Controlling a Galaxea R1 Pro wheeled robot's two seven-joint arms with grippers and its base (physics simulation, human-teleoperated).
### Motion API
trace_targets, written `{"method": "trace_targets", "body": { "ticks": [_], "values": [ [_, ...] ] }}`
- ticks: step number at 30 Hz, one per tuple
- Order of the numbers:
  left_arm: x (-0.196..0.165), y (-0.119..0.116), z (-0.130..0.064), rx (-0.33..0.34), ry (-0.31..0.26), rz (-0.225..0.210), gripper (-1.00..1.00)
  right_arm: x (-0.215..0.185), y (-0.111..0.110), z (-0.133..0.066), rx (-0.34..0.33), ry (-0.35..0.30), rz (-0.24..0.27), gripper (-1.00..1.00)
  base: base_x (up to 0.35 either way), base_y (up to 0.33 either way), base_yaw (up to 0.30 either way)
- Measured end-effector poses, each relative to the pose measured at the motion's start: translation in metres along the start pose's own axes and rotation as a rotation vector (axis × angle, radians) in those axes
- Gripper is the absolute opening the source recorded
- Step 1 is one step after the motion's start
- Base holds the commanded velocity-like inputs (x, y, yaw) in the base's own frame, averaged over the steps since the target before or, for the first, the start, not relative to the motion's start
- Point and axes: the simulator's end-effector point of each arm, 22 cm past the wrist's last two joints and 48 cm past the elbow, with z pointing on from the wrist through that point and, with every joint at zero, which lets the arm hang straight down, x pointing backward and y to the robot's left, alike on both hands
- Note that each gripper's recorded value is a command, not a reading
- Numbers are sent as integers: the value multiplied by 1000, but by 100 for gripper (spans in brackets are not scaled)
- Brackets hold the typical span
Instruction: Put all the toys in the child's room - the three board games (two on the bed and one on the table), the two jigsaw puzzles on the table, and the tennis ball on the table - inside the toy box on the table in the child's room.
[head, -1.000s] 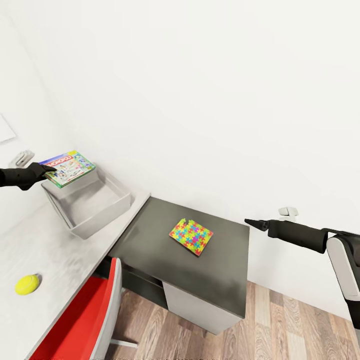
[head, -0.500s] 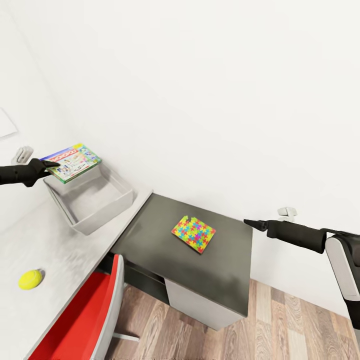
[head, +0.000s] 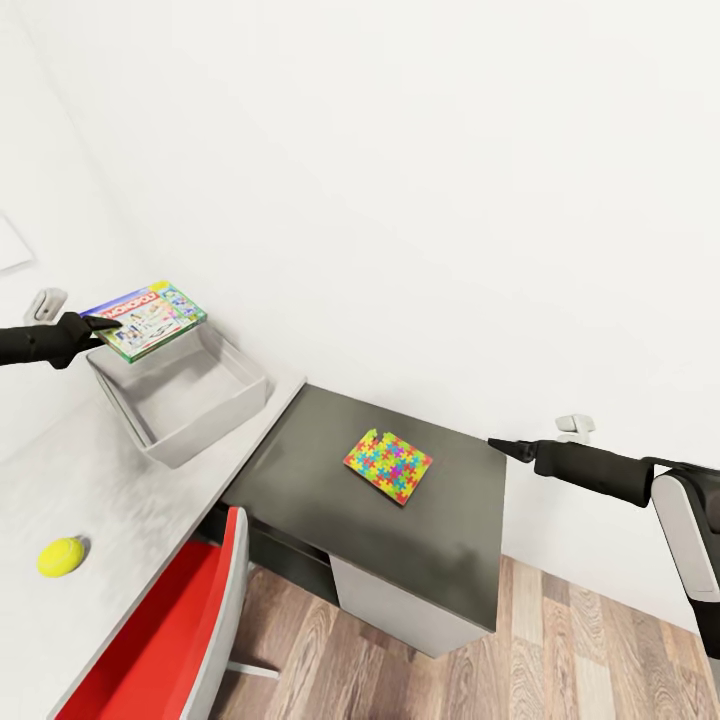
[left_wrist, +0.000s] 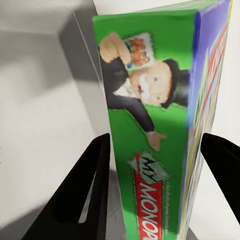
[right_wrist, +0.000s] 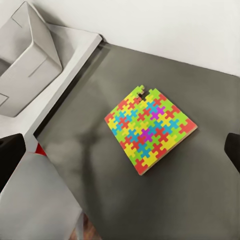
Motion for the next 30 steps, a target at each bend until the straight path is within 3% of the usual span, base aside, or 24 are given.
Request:
{"method": "trace_targets", "body": {
  "ticks": [13,30],
  "values": [
    [0,-1,0,0,2,5,-100,-1,-1,-1,1,-3,1,100,59,12,0],
    [0,0,0,-4,3,10,-100,-1,-1,-1,2,-3,1,100,167,146,0]
  ]
}}
